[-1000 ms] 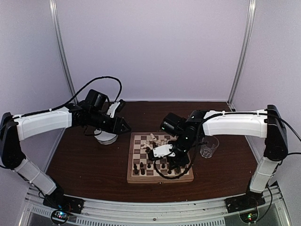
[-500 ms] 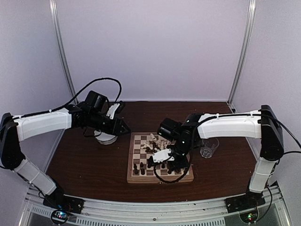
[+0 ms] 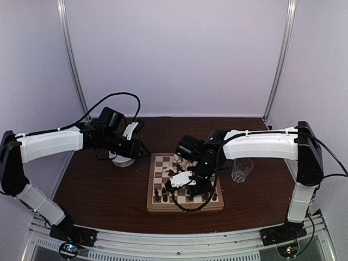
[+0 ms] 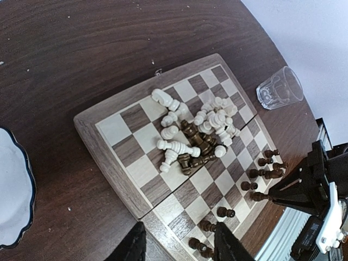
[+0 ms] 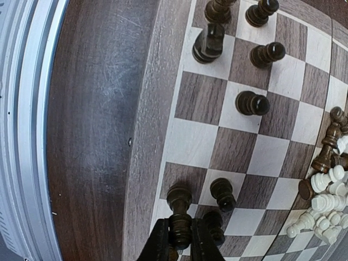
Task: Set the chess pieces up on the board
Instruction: Move the queen to d8.
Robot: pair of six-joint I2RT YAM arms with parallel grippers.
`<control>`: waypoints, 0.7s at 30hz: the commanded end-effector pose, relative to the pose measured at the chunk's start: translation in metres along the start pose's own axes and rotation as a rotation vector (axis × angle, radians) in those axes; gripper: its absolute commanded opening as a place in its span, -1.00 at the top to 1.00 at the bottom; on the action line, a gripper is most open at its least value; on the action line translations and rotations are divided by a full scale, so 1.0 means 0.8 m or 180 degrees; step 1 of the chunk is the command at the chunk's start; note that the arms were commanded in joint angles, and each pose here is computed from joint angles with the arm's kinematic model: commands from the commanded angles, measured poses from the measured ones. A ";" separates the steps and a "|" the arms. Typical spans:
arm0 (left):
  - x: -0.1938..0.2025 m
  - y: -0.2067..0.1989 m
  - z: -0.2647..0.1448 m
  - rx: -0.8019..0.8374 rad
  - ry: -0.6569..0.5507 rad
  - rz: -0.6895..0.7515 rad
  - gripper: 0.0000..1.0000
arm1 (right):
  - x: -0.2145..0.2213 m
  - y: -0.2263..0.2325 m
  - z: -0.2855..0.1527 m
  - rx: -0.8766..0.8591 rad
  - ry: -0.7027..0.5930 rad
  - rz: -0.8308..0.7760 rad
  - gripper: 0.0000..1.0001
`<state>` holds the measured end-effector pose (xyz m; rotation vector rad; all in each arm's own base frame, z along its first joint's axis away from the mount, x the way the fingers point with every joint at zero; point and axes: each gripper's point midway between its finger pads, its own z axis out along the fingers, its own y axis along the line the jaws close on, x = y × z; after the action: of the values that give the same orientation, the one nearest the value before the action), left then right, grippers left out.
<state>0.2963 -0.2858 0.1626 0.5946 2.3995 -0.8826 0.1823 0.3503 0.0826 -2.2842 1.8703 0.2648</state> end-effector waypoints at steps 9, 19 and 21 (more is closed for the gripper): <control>-0.009 -0.011 -0.008 0.0097 -0.0164 0.0058 0.14 | -0.002 0.000 0.013 -0.0015 0.0176 -0.0015 0.86; -0.011 -0.013 -0.007 0.0121 -0.0174 0.0043 0.14 | -0.007 -0.003 -0.009 0.0094 0.0110 0.0002 0.48; -0.012 -0.014 -0.006 0.0132 -0.0178 0.0045 0.14 | -0.011 0.001 -0.023 0.0084 0.0051 0.0010 0.46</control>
<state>0.2963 -0.2866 0.1655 0.5859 2.3813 -0.8971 0.1818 0.3524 0.0755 -2.3061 1.8984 0.2174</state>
